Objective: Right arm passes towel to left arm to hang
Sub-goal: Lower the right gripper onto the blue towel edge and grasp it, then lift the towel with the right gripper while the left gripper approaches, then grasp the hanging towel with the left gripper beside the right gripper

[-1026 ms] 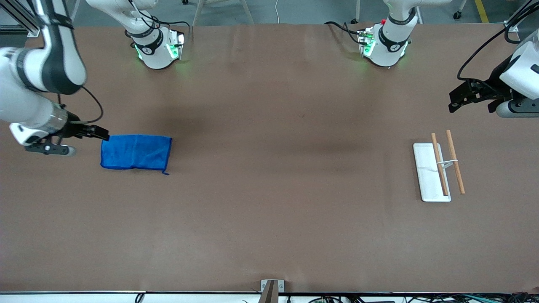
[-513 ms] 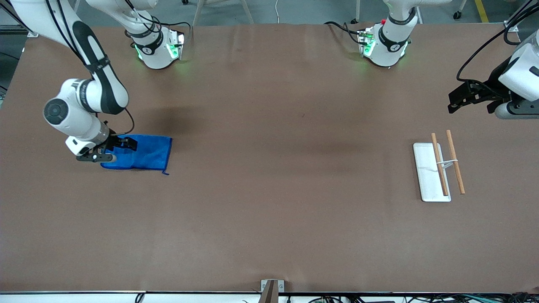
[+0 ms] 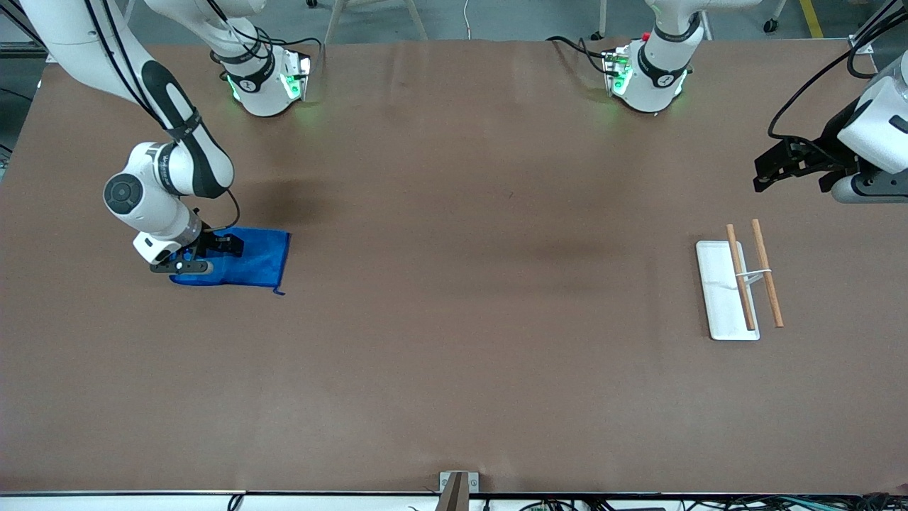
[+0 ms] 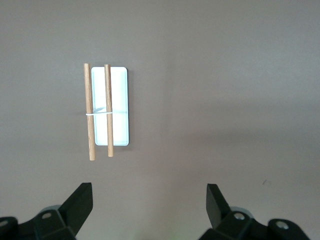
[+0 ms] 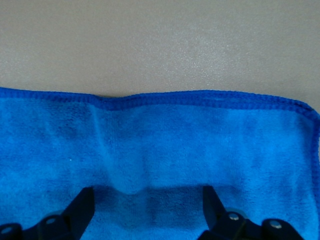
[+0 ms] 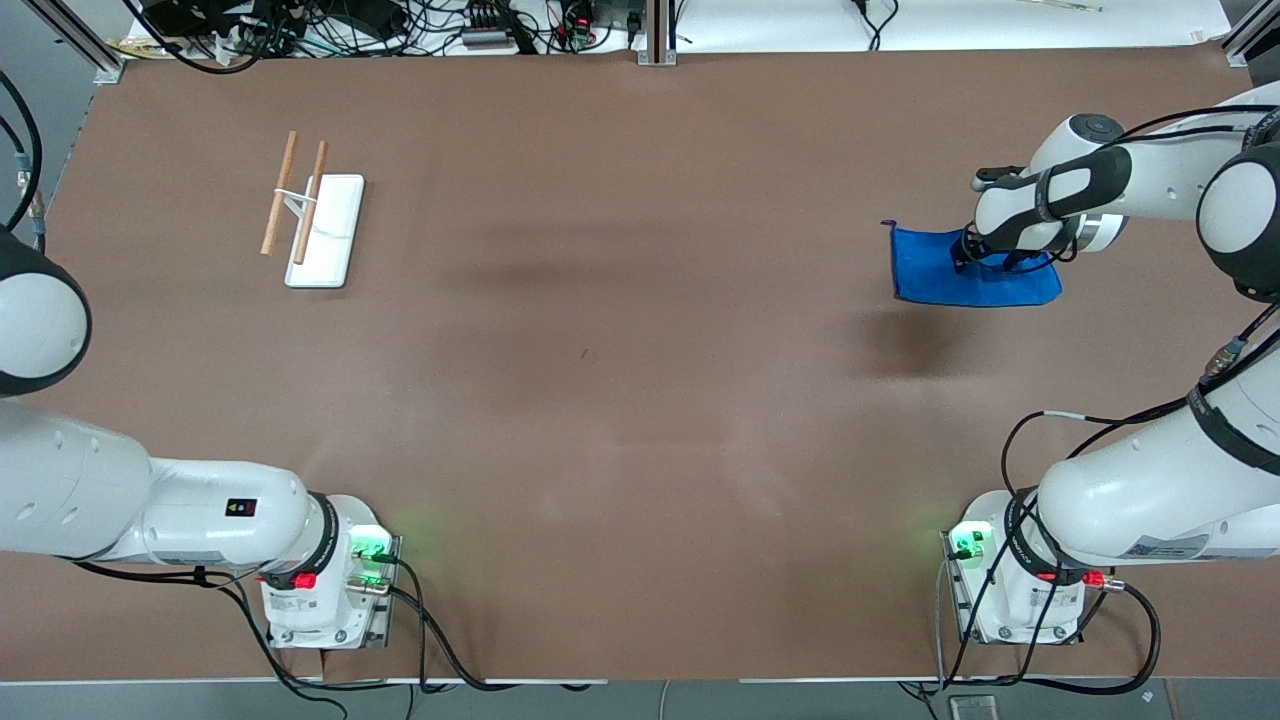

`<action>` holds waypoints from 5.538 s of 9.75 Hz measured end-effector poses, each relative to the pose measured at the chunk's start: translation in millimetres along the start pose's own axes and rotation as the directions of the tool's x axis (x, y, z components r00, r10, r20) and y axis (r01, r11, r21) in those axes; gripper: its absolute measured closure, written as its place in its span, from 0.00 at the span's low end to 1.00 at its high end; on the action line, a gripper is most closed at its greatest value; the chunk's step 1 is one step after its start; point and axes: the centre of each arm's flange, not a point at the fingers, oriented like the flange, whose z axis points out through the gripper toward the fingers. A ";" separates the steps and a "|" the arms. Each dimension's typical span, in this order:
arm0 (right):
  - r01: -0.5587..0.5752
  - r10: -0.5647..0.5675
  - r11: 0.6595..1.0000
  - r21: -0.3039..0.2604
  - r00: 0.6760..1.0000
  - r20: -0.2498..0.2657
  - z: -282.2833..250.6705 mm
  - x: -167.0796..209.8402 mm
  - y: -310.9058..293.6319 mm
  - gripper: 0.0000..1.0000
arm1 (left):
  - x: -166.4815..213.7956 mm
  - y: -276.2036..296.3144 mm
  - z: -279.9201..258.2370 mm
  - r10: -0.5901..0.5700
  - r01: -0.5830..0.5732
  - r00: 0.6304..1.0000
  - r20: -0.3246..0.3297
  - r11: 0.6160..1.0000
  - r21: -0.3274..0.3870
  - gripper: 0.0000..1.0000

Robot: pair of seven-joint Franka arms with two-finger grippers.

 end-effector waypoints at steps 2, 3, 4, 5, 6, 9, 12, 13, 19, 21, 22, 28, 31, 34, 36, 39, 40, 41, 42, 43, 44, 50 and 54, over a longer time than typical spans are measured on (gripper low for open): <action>0.010 -0.010 1.000 0.002 1.000 -0.006 -3.0 1.5 -4.3 0.44 | 0.0 0.0 0.0 0.000 0.000 1.000 0.000 1.000 0.000 0.00; 0.011 -0.011 1.000 0.002 1.000 -0.010 -5.1 2.1 -4.8 0.61 | 0.0 0.0 0.0 0.000 0.000 1.000 0.000 1.000 0.000 0.00; 0.011 -0.011 1.000 0.002 1.000 -0.012 -6.0 2.4 -4.7 0.75 | 0.0 0.0 0.0 0.000 0.000 1.000 0.000 1.000 0.000 0.00; 0.011 -0.011 1.000 0.002 1.000 -0.011 -6.3 2.8 -4.7 0.89 | 0.0 0.2 -0.1 0.001 -0.001 1.000 0.000 1.000 0.000 0.00; 0.013 -0.013 1.000 0.005 1.000 0.007 -7.9 4.0 -5.6 0.94 | 0.0 0.6 -0.1 0.004 -0.004 1.000 0.000 1.000 0.000 0.00; -0.044 0.040 0.996 0.083 0.998 0.043 -75.4 34.2 -16.4 0.94 | -0.1 2.3 0.1 0.015 -0.015 1.000 0.000 1.000 0.000 0.00; -0.026 0.007 0.980 0.198 0.995 0.096 -205.3 71.7 -67.3 0.94 | 0.4 5.5 -1.0 0.021 -0.021 1.000 -0.007 1.000 0.000 0.00; 0.005 -0.027 0.972 0.233 0.995 0.092 -233.1 79.0 -96.9 0.94 | 0.5 6.8 -1.5 0.024 -0.024 1.000 -0.010 1.000 -0.001 0.00; 0.078 -0.049 0.700 0.709 0.997 -0.061 -293.3 65.5 -346.1 0.94 | 1.9 21.6 7.9 0.028 -0.026 0.999 0.019 0.991 -0.129 0.00; 0.087 -0.047 0.605 0.791 0.996 -0.074 -295.7 47.1 -423.9 0.94 | -0.7 43.9 23.1 0.046 -0.023 0.996 0.072 0.956 -0.294 0.00; 0.056 -0.049 0.536 0.842 0.998 -0.035 -298.1 41.0 -451.3 0.94 | -2.8 53.9 34.7 0.078 -0.036 0.992 0.097 0.928 -0.371 0.00; -0.266 -0.074 0.142 0.953 0.958 0.278 -336.2 8.3 -525.2 0.94 | -19.9 63.8 138.2 0.260 -0.063 0.959 0.113 0.583 -0.810 0.02; -0.300 -0.090 0.031 0.954 0.949 0.301 -346.6 -1.3 -538.1 0.94 | -32.7 73.2 172.6 0.269 -0.041 0.960 0.083 0.425 -0.904 0.11; -0.284 -0.096 -0.060 0.957 0.956 0.277 -335.5 -7.8 -552.5 0.94 | -43.2 78.1 194.4 0.267 -0.057 0.963 0.031 0.313 -0.948 0.12; -0.294 -0.098 -0.073 0.953 0.953 0.287 -330.5 -3.7 -556.5 0.94 | -53.3 80.4 205.9 0.249 -0.049 0.968 0.015 0.247 -0.968 0.14; -0.295 -0.093 -0.083 0.952 0.953 0.287 -332.6 -1.6 -561.8 0.94 | -60.6 82.2 211.5 0.218 -0.020 0.976 0.024 0.197 -0.980 0.14; -0.294 -0.095 -0.082 0.952 0.953 0.287 -333.0 -3.2 -563.6 0.94 | -60.4 82.7 210.9 0.208 -0.015 0.978 0.024 0.183 -0.983 0.15; -0.295 -0.090 -0.080 0.952 0.954 0.287 -332.7 -3.9 -564.4 0.94 | -59.0 83.4 209.0 0.192 -0.010 0.981 0.021 0.159 -0.987 0.15; -0.295 -0.075 -0.075 0.953 0.954 0.289 -331.5 -3.3 -564.2 0.94 | -57.3 84.2 206.7 0.173 -0.004 0.985 0.019 0.133 -0.991 0.15; -0.295 -0.066 -0.070 0.953 0.954 0.291 -330.4 -3.5 -564.6 0.94 | -56.4 84.8 205.8 0.157 0.003 0.987 0.020 0.110 -0.994 0.15; -0.296 -0.066 -0.069 0.953 0.954 0.291 -330.0 -4.6 -565.7 0.94 | -55.7 85.1 205.6 0.140 0.004 0.990 0.015 0.083 -0.997 0.17; -0.299 -0.064 -0.069 0.952 0.953 0.295 -329.4 -4.8 -566.2 0.94 | -55.5 67.4 218.7 0.055 -0.050 0.997 -0.050 0.000 -0.999 0.59; -0.302 -0.063 -0.072 0.951 0.952 0.298 -329.4 -4.8 -566.2 0.94 | -56.2 68.6 220.9 0.056 -0.043 0.997 -0.043 -0.009 -0.999 0.50</action>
